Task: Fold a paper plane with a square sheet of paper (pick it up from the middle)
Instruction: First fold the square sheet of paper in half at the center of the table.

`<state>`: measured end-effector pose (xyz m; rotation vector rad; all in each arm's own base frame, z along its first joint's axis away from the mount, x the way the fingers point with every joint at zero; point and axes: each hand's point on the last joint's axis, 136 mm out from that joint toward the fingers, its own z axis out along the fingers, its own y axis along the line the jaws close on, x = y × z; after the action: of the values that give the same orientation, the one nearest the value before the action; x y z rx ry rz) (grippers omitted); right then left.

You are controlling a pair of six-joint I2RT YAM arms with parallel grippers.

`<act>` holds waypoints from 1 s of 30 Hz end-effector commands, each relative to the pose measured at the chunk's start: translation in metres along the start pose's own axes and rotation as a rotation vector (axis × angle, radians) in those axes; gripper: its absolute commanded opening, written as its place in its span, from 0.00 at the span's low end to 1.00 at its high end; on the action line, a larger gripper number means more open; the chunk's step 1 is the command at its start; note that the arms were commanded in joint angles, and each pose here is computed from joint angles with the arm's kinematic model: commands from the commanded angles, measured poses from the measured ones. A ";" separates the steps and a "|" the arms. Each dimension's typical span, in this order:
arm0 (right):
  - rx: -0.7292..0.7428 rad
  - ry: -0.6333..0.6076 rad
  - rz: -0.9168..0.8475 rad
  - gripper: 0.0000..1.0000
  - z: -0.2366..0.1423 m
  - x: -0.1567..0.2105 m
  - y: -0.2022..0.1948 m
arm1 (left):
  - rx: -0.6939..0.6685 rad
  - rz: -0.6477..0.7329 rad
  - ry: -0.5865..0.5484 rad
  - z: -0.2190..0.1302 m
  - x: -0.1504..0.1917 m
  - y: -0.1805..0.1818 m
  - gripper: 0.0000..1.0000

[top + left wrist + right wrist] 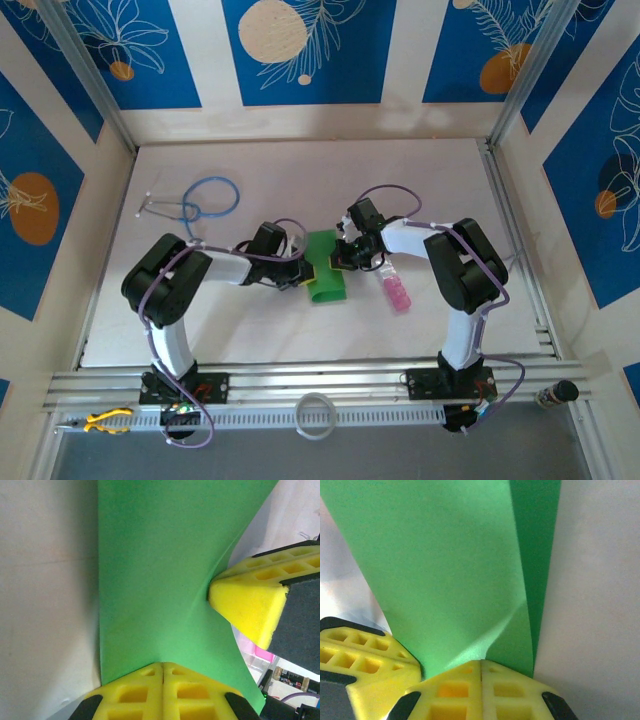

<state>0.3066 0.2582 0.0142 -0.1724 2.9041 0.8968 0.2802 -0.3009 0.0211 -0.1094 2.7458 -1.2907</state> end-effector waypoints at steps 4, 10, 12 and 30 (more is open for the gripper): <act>0.171 0.096 0.074 0.00 0.011 0.036 -0.045 | -0.025 0.015 -0.006 -0.015 0.003 -0.011 0.00; 0.173 0.096 0.077 0.00 0.011 0.036 -0.045 | 0.050 0.022 0.009 -0.017 0.003 -0.033 0.00; 0.169 0.097 0.077 0.00 0.011 0.036 -0.044 | 0.063 0.011 0.023 -0.013 0.005 -0.032 0.00; 0.179 0.103 0.099 0.00 0.015 0.042 -0.050 | -0.153 -0.006 0.105 -0.009 0.043 0.036 0.00</act>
<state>0.3060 0.2578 0.0134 -0.1598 2.8934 0.9035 0.2598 -0.2975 0.0186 -0.0576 2.8076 -1.2637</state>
